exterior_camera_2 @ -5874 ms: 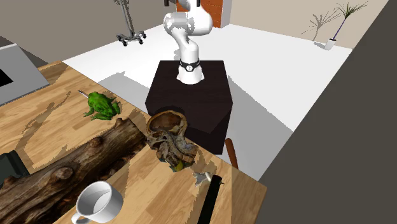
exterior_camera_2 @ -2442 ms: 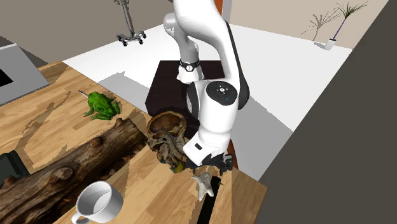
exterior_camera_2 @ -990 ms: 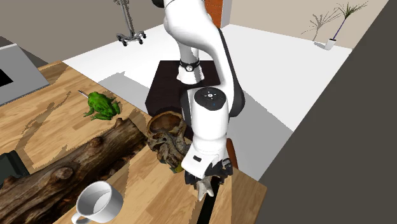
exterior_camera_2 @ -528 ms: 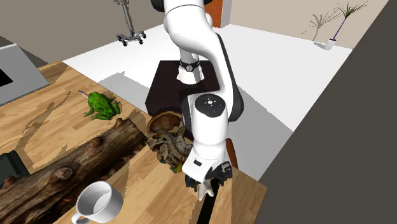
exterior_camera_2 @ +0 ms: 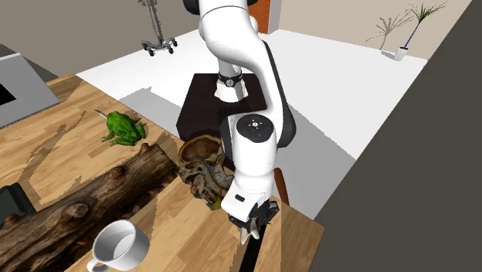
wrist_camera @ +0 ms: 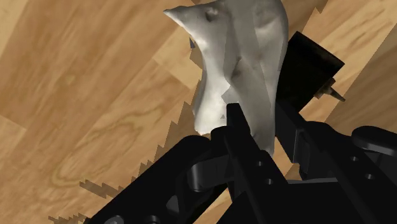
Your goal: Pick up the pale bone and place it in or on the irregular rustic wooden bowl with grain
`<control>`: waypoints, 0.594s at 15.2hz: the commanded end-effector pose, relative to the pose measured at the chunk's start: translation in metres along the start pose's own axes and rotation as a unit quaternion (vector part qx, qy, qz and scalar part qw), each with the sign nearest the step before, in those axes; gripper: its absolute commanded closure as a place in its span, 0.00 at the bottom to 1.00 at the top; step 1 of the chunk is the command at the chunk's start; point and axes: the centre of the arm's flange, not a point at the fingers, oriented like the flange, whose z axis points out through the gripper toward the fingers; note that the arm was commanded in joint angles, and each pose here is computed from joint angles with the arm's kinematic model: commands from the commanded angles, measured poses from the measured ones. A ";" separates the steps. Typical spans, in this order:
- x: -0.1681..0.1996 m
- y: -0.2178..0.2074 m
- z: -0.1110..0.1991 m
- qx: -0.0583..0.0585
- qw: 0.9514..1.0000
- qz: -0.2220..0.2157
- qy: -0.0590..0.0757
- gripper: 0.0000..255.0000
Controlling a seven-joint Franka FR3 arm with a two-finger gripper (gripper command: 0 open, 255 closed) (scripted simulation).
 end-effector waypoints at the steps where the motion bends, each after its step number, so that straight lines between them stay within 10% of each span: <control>1: 0.000 0.000 0.000 0.000 1.000 0.000 0.000 1.00; 9: 0.004 0.000 -0.021 0.000 1.000 0.000 0.000 1.00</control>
